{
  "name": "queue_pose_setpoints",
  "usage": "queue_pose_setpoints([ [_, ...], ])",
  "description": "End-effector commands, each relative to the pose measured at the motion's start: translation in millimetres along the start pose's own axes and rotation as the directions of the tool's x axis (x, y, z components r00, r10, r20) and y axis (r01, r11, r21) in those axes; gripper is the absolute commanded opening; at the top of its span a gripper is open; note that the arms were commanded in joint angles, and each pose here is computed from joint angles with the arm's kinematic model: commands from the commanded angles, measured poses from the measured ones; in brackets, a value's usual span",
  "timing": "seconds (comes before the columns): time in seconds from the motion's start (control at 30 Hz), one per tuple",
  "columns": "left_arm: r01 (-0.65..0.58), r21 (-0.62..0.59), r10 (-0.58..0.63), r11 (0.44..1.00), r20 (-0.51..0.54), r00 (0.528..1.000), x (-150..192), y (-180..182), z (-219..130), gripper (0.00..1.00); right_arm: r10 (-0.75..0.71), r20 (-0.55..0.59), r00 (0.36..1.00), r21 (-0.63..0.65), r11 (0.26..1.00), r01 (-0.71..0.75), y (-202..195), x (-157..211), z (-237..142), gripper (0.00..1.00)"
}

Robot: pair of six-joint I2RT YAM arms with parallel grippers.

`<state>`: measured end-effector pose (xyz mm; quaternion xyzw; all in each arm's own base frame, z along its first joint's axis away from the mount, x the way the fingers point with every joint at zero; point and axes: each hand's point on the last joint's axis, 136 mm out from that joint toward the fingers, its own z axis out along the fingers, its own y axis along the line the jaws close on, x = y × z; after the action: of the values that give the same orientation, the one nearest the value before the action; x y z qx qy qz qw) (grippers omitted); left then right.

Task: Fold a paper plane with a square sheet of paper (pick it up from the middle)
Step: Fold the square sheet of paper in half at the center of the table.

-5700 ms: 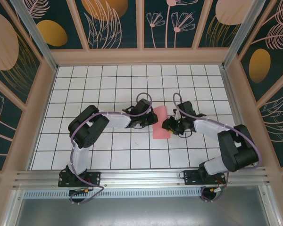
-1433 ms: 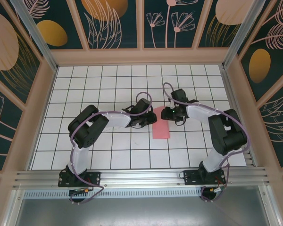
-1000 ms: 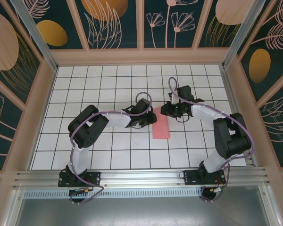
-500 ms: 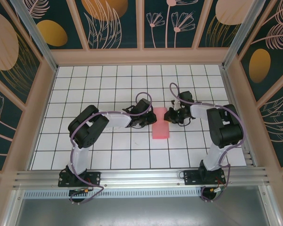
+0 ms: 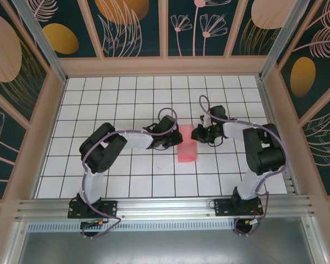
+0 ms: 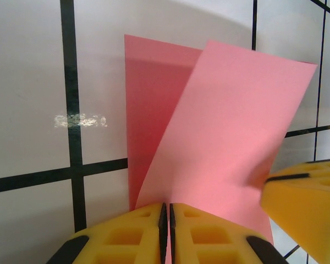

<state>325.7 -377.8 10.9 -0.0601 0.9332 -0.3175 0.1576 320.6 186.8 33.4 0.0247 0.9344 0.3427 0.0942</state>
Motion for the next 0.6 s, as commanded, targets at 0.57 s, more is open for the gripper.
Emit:
queue_pose_setpoints([
  [0.57, 0.025, -0.368, -0.085, 0.929, -0.149, 0.985, 60.0, 115.5, 9.6, 0.14, 0.087, -0.041, 0.995, 0.061, 0.995, -0.085, 4.4, 36.6, -13.7, 0.15],
])
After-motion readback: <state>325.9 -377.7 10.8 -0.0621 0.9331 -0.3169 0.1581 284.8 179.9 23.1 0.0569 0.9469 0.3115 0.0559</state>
